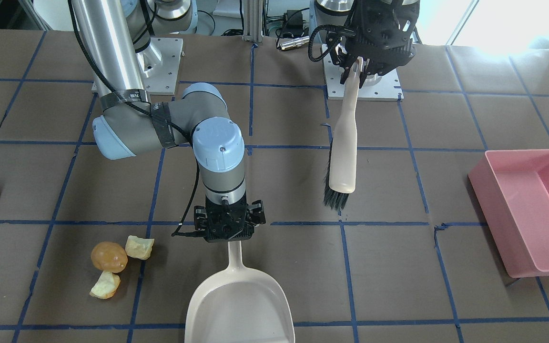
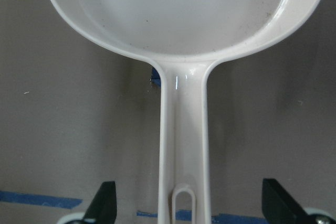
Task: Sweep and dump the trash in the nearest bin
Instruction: 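Grasp the white dustpan handle with the right gripper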
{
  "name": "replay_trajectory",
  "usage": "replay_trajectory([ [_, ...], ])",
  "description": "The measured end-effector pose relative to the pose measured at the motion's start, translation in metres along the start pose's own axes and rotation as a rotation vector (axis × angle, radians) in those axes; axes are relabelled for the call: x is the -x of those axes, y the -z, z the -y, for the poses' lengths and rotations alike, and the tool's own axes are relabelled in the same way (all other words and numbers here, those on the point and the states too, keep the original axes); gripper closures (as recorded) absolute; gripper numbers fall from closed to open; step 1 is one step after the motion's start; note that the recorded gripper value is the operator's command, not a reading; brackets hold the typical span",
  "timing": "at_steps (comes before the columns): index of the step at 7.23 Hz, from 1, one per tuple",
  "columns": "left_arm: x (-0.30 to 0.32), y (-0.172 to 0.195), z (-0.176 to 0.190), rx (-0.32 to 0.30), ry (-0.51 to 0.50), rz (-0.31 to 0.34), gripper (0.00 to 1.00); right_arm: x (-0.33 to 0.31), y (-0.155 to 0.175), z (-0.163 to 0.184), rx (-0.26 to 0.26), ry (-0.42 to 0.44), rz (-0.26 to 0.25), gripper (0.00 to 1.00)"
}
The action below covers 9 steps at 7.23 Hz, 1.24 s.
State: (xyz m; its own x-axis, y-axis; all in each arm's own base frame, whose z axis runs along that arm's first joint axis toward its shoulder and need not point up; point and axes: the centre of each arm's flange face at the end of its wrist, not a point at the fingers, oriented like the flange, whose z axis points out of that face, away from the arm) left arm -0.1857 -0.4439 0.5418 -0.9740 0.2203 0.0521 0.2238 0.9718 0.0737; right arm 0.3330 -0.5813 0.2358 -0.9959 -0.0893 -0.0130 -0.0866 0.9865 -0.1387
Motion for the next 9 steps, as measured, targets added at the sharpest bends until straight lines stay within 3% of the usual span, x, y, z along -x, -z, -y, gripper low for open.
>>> replay_trajectory([
  [7,-0.0006,-0.0014,-0.0018,0.004,-0.002,0.001,0.99,0.0036,0.0044,-0.0011,-0.003,-0.006,-0.002,0.30],
  [9,-0.0007,-0.0011,-0.0024,0.004,-0.002,0.001,0.99,0.0027,0.0040,-0.0016,0.001,-0.010,-0.004,0.56],
])
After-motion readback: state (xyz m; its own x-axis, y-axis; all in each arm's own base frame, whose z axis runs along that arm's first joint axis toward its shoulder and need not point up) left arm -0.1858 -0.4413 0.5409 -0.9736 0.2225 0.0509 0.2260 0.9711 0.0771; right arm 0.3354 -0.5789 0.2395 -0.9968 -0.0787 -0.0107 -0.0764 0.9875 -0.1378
